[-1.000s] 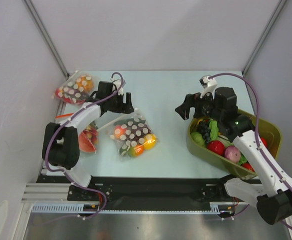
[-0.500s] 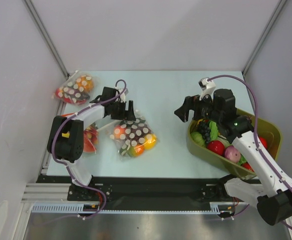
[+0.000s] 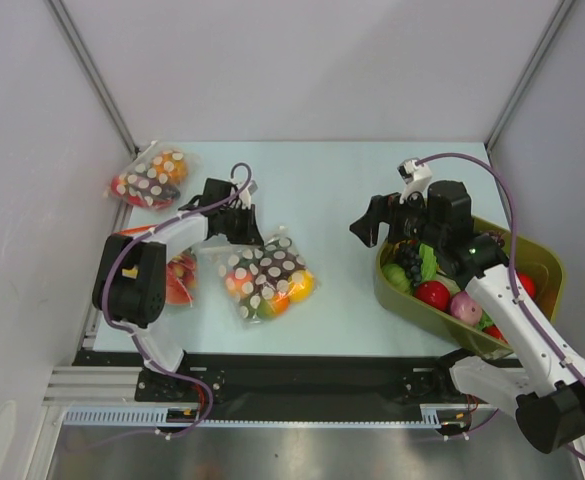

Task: Open the zip-top bag and remove the fake food

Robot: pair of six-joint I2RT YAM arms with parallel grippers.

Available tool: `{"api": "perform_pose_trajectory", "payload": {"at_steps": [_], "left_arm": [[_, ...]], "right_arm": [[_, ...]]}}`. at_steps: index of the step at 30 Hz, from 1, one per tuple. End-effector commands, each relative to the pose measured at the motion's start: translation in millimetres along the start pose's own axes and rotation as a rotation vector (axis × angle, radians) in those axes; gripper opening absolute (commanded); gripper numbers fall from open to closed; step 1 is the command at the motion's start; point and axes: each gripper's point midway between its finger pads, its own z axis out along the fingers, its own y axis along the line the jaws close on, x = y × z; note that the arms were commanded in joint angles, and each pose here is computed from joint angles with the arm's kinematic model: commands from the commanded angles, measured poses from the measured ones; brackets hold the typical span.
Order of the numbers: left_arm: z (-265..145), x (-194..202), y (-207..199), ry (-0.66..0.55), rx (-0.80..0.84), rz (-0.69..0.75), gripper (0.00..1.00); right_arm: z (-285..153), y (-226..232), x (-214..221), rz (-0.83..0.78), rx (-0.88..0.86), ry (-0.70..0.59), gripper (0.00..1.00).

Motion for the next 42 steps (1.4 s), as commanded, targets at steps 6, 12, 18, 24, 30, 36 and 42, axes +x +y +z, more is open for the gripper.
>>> {"api": "perform_pose_trajectory", "payload": {"at_steps": [6,12,18,24,30,36,42], "left_arm": [[-73,-44,-67,-0.228,0.129,0.147,0.00],[-123,-49,-124,-0.340,0.224,0.336,0.00],[-134,-28,-159,-0.356,0.251,0.472,0.00],[-137,-19,-170,-0.377,0.236,0.510,0.00],[-133,-17,-159,-0.365,0.163,0.502,0.01],[-134,-14,-165,-0.381,0.158,0.522,0.00],[-138,-9,-171,-0.393,0.184,0.529,0.00]], "right_arm": [[4,27,-20,-0.101,-0.123,-0.048,0.99],[21,69,-15,-0.152,-0.387,-0.038,0.96],[38,83,-16,-0.186,-0.495,-0.069,0.93],[65,74,1,-0.193,-0.511,-0.048,0.84],[75,71,24,-0.160,-0.538,0.015,0.65],[77,61,36,-0.132,-0.534,0.042,0.62],[87,54,43,-0.105,-0.566,0.049,0.70]]}}
